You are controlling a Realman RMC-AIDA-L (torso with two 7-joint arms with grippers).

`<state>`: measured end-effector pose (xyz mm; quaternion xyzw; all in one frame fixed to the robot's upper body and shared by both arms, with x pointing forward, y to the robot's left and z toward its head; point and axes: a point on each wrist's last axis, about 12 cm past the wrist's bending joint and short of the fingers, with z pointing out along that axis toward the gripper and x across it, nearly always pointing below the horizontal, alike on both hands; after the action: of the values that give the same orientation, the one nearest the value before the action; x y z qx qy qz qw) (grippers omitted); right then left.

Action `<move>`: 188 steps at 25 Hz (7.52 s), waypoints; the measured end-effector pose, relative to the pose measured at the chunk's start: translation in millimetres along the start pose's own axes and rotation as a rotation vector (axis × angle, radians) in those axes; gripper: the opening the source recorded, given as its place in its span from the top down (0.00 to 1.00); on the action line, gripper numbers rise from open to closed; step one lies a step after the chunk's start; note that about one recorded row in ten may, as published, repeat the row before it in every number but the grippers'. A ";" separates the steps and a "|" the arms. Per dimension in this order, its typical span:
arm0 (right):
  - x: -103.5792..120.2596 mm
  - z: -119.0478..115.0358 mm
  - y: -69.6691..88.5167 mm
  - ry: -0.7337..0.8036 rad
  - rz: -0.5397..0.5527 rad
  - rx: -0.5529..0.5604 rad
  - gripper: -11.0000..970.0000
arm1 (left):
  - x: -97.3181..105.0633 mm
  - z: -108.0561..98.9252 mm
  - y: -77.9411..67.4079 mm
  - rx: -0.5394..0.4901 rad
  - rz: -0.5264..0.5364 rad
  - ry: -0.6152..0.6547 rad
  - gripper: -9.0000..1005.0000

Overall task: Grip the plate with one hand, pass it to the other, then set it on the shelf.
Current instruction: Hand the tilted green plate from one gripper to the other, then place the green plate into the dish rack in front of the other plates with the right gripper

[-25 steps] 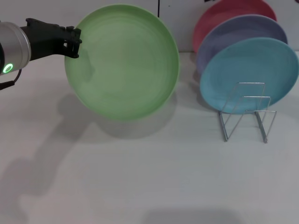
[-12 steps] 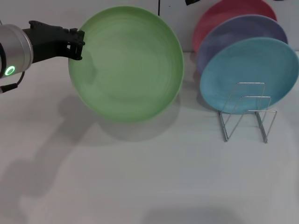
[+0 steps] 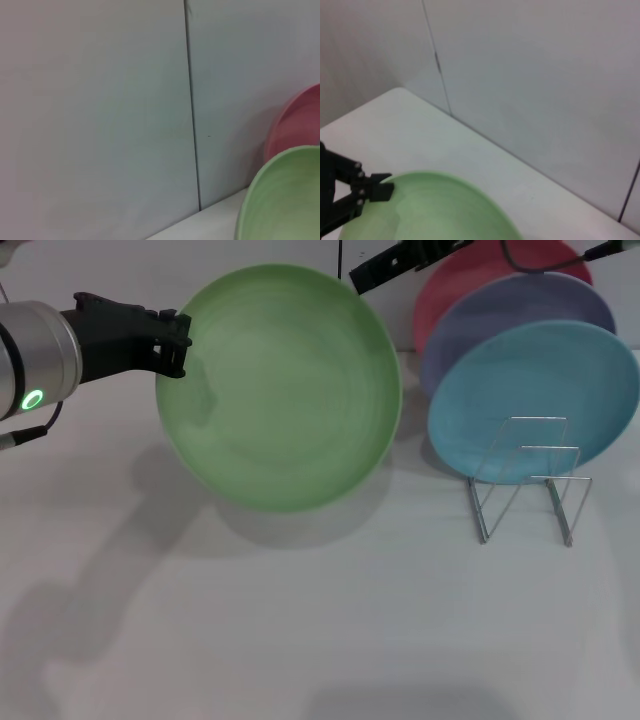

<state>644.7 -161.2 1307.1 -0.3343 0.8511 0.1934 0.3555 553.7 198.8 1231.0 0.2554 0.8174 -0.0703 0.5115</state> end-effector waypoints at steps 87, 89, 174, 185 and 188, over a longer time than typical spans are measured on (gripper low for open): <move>8.2 38.6 25.1 0.010 -0.208 0.043 0.81 | -22.0 -20.0 -13.1 0.127 0.032 -0.164 0.68; 8.4 37.1 24.9 0.009 -0.208 0.048 0.84 | -22.4 -20.2 -12.8 0.127 0.034 -0.166 0.64; 67.7 -95.5 0.3 0.117 -1.156 0.356 0.90 | 85.6 41.6 -5.8 -0.247 -0.108 -0.430 0.14; 71.4 -93.6 -0.2 0.136 -1.177 0.340 0.89 | 82.1 43.0 -7.4 -0.238 -0.104 -0.435 0.14; 72.6 -92.0 0.1 0.141 -1.179 0.332 0.89 | 81.1 43.6 -9.0 -0.232 -0.102 -0.437 0.14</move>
<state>562.9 -244.7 1315.6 -0.7008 0.5631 -0.1933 0.3929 556.1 202.7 1138.6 0.1323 0.7018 -0.0551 0.6978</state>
